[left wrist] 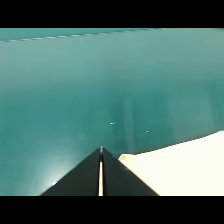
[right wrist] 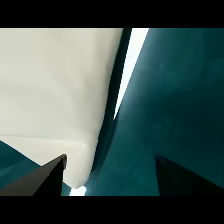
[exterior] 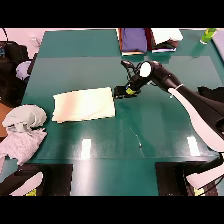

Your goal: Fold the shirts.

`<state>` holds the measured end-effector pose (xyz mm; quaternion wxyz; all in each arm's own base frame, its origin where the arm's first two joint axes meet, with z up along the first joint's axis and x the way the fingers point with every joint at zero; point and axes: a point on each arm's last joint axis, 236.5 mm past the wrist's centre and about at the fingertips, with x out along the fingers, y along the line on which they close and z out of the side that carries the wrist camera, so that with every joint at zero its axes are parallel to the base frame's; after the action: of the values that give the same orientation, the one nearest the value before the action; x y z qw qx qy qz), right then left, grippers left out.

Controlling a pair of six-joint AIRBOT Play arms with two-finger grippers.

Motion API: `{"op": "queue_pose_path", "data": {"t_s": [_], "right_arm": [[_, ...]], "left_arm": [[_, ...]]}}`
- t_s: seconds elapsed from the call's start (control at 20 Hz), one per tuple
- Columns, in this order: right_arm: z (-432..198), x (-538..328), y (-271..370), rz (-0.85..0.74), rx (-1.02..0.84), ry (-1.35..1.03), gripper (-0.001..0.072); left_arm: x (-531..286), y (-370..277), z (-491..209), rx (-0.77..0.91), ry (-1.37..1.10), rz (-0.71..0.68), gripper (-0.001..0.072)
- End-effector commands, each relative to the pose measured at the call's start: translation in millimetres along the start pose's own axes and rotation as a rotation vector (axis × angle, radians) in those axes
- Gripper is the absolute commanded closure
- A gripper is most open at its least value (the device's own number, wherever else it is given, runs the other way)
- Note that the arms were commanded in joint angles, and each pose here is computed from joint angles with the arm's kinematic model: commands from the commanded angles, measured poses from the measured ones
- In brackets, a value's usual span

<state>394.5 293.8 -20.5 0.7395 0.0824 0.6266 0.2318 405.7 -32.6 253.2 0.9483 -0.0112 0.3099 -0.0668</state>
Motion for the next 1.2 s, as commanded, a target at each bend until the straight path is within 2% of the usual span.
{"op": "queue_pose_path", "data": {"t_s": [0.0,0.35,0.45,0.5,0.55,0.6,0.85,1.0,1.15], "right_arm": [[3,28,4,0.068,0.094,-0.016,0.0077],[6,95,53,0.119,0.068,0.066,0.0099],[10,100,61,0.120,0.043,0.068,0.0215],[14,100,65,0.118,0.024,0.059,0.0387],[20,98,66,0.114,0.007,0.040,0.0596],[25,94,67,0.101,-0.019,0.021,0.0688],[63,27,26,-0.047,-0.097,-0.018,0.0690],[89,-42,-34,-0.155,-0.063,-0.082,0.0690],[96,-121,-120,-0.261,0.055,-0.183,0.0690]], "left_arm": [[0,-3,0,-0.007,0.001,-0.013,0.0673],[0,-4,-8,-0.007,0.035,-0.016,0.0673],[0,-4,-11,-0.006,0.046,-0.017,0.0673],[0,-4,-12,-0.007,0.053,-0.019,0.0674],[0,-5,-14,-0.008,0.058,-0.021,0.0674],[0,-5,-15,-0.009,0.063,-0.022,0.0674],[1,-46,-21,0.037,0.084,-0.115,0.0675],[4,-87,-32,0.101,0.100,-0.197,0.0674],[2,-110,-36,0.138,0.107,-0.243,0.0674]]}}
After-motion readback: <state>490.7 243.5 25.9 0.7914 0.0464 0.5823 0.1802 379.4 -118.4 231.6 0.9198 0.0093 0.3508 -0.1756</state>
